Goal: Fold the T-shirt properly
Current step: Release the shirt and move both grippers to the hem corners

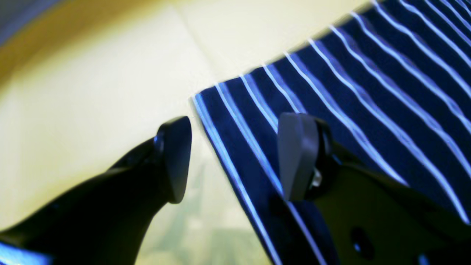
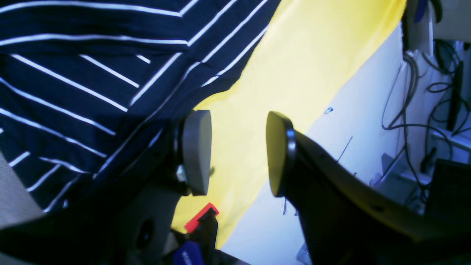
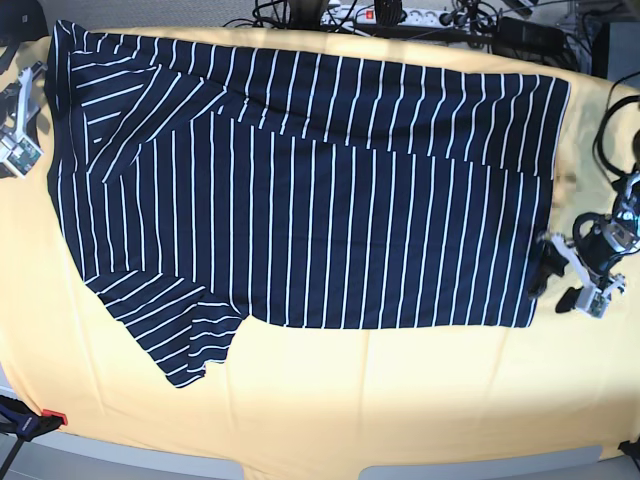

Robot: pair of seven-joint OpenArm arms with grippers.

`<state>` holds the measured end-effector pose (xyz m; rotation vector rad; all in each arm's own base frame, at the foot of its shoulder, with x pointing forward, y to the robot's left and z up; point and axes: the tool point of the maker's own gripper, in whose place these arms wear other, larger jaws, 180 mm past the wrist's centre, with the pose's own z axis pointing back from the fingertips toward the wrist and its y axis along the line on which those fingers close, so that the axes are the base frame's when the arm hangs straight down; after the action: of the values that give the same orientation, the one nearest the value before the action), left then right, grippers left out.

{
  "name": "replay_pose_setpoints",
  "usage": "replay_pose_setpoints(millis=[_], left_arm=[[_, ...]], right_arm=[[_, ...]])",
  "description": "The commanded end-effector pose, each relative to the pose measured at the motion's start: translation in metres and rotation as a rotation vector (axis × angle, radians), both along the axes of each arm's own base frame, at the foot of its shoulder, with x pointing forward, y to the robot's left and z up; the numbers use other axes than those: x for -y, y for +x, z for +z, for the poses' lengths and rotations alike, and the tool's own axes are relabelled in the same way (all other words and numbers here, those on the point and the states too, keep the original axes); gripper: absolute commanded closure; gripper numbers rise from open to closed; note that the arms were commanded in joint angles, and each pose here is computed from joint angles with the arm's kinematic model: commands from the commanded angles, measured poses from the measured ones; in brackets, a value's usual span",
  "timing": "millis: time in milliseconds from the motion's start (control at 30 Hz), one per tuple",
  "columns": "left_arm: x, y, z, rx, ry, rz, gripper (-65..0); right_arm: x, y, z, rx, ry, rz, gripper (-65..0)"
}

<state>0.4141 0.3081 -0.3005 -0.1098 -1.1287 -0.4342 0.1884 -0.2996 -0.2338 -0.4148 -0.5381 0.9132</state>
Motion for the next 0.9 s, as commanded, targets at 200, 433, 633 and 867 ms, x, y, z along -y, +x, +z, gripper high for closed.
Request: replay_pose_setpoints(millis=[200, 433, 633, 867], left_arm=[[-0.03, 0.053, 0.001, 0.043, -0.166, 0.205, -37.6], [-0.017, 0.068, -0.023, -0.015, -0.241, 0.254, -37.6], [0.022, 0.055, -0.051, -0.134, -0.314, 0.136, -37.6], [0.043, 0.049, -0.048, -0.16, -0.352, 0.028, -37.3]], right_arm=[[0.0, 0.003, 0.005, 0.026, -0.004, 0.001, -27.0], [0.0, 0.003, 0.005, 0.026, -0.004, 0.001, -27.0], [0.0, 0.003, 0.005, 0.027, -0.003, 0.001, -27.0], [-0.004, 0.006, 0.007, 0.042, 0.013, 0.016, -27.0]])
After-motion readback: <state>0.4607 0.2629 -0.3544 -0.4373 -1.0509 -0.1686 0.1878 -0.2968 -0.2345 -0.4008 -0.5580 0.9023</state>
